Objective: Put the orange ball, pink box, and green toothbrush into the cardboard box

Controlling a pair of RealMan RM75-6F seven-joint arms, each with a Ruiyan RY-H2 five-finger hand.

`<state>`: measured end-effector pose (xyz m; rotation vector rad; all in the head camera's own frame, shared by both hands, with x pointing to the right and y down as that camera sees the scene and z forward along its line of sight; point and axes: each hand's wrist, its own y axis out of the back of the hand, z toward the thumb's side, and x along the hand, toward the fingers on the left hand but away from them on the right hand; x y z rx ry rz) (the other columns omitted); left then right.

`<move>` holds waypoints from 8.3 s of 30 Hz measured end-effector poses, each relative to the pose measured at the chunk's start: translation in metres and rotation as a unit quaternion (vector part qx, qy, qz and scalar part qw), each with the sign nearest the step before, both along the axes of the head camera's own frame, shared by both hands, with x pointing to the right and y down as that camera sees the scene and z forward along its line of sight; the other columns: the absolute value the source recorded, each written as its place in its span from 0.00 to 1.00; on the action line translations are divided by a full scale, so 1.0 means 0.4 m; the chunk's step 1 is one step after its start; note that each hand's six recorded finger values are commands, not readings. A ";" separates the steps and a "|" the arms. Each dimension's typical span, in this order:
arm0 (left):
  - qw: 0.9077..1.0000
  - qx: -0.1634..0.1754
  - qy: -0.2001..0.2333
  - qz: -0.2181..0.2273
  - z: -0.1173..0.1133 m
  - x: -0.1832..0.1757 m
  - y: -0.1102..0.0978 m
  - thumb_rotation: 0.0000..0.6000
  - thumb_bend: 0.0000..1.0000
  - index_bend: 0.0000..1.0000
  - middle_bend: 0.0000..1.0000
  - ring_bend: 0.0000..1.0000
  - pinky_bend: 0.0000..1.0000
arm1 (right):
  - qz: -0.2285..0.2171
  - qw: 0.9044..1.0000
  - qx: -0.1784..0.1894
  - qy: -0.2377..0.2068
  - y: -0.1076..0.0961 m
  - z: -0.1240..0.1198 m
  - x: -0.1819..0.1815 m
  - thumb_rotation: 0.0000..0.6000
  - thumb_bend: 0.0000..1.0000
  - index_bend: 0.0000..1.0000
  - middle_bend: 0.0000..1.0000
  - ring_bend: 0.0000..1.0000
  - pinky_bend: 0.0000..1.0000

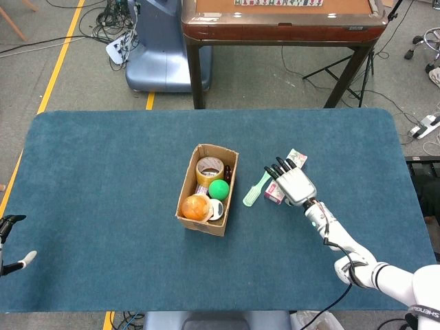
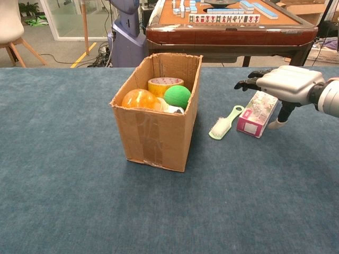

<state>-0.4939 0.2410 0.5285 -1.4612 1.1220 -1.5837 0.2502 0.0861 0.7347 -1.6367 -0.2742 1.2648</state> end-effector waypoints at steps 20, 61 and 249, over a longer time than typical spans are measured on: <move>1.000 0.005 0.003 -0.002 -0.008 -0.003 -0.001 1.00 0.11 0.26 0.28 0.26 0.42 | -0.009 0.999 -0.038 0.022 0.004 0.059 -0.046 1.00 0.00 0.23 0.27 0.07 0.15; 1.000 0.002 0.000 0.003 -0.003 0.005 0.001 1.00 0.11 0.26 0.28 0.26 0.42 | -0.053 0.978 0.146 -0.141 -0.067 -0.358 -0.189 1.00 0.00 0.55 0.55 0.36 0.18; 1.000 0.027 0.013 -0.007 -0.055 -0.015 0.003 1.00 0.11 0.26 0.28 0.26 0.42 | 0.005 0.990 -0.120 0.068 0.070 0.048 -0.032 1.00 1.00 0.37 1.00 1.00 1.00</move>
